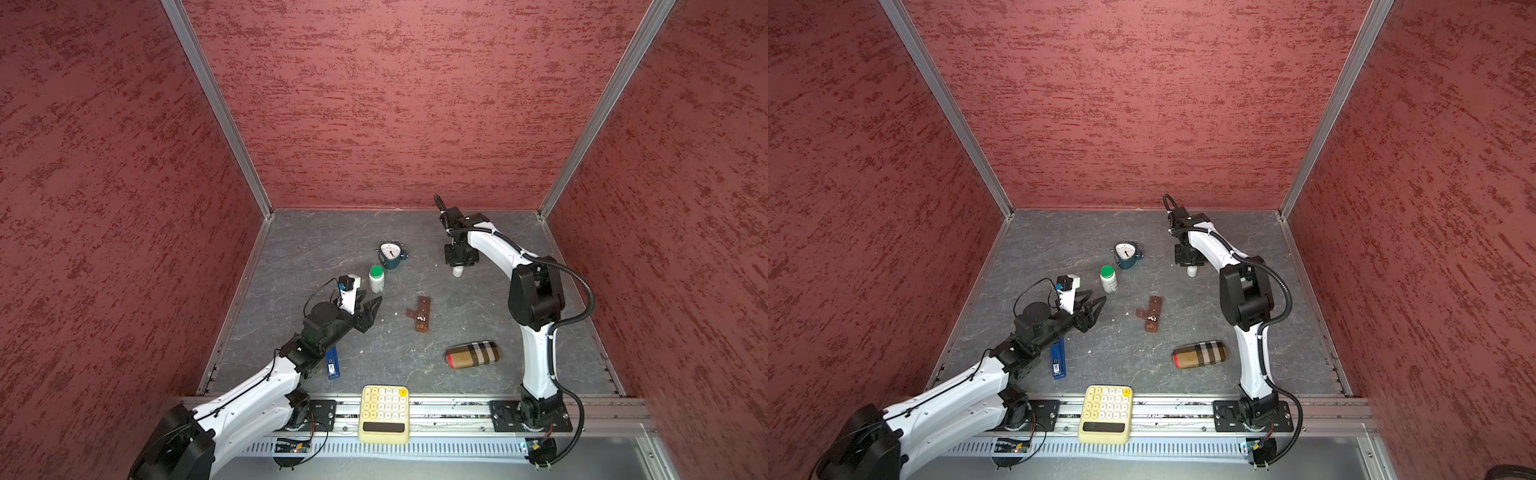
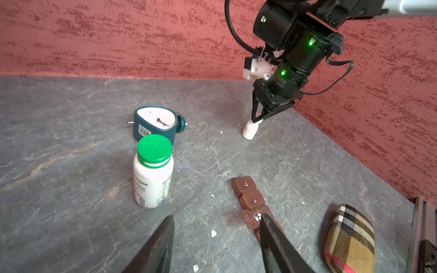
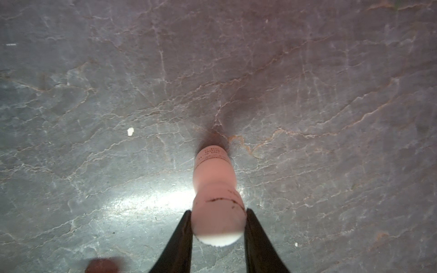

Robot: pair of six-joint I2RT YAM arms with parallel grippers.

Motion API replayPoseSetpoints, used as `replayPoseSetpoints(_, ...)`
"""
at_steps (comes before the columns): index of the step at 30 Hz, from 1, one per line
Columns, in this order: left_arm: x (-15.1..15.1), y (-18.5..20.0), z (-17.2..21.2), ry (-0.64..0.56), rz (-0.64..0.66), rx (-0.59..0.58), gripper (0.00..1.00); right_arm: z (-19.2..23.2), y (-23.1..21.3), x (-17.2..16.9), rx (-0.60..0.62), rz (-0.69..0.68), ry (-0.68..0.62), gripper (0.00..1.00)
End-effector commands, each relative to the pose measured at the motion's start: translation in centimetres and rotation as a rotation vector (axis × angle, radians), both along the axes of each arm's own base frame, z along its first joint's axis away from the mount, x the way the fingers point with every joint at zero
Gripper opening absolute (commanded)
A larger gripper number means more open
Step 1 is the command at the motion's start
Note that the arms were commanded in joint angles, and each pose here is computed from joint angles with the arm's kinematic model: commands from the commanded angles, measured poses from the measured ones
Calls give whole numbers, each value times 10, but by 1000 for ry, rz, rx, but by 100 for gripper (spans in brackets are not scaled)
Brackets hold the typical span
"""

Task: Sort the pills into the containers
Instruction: 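Stand the capped bottle down with right gripper while left moves to organizer, then release the bottle and bring both grippers over the open organizer compartment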

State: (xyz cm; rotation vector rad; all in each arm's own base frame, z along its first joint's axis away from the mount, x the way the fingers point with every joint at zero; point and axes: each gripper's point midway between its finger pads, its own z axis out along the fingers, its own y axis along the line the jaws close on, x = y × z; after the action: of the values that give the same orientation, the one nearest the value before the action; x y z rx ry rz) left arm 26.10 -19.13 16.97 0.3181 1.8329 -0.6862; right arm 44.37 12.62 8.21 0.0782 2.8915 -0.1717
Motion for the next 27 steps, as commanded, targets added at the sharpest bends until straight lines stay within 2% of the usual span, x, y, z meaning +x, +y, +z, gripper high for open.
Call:
replayPoseSetpoints(1,-1,-1,4,22,-5,-18,58,1,-5,-1,11,-13,-7,42)
replayPoseSetpoints(6,1,-1,-1,59,8,-12,59,11,-6,1,14,-19,-23,56)
replayPoseSetpoints(13,1,-7,-12,134,-17,17,58,51,-8,3,29,-29,-95,62)
replayPoseSetpoints(21,2,-15,-27,213,-40,30,55,120,-5,-12,117,-57,-242,62)
replayPoseSetpoints(27,7,-25,-43,308,-60,48,49,128,12,-52,239,-58,-289,58)
